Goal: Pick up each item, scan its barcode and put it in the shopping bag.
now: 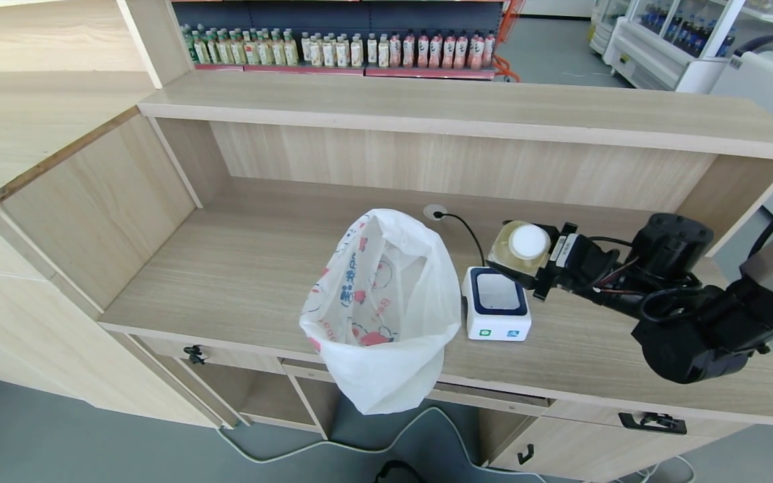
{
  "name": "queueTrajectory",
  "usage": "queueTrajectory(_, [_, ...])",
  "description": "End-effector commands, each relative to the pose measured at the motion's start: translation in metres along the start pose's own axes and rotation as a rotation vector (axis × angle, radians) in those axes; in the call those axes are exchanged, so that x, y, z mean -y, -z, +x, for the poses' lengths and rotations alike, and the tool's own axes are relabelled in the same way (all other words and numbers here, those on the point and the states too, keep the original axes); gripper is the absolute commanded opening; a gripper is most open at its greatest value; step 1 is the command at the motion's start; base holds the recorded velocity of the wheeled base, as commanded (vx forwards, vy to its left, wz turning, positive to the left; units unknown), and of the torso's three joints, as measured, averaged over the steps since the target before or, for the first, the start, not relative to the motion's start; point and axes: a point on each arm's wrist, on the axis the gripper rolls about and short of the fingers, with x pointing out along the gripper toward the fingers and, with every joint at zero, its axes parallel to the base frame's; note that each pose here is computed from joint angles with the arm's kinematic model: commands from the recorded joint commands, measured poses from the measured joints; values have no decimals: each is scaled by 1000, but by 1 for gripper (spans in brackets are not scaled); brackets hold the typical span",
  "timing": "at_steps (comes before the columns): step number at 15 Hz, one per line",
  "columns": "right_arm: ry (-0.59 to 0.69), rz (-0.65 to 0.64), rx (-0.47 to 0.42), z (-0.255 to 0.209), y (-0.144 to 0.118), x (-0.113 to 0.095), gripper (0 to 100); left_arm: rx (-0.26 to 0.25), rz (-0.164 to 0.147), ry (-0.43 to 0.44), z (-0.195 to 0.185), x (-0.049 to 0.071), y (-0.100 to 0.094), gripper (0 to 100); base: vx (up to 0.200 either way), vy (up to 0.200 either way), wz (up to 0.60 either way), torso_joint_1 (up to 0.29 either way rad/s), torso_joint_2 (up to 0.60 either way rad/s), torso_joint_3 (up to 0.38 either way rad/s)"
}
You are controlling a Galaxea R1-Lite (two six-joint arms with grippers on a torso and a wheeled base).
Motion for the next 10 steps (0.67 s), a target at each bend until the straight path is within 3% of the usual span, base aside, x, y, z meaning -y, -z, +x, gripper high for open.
queueTrajectory(1, [-4, 1, 5, 4, 3, -2, 0, 0, 0, 0, 0, 0, 0, 100, 0, 0, 0, 0, 0, 0])
queueTrajectory(10, [-12, -4, 30, 17, 6, -5, 0, 0, 0, 0, 0, 0, 0, 100, 0, 0, 0, 0, 0, 0])
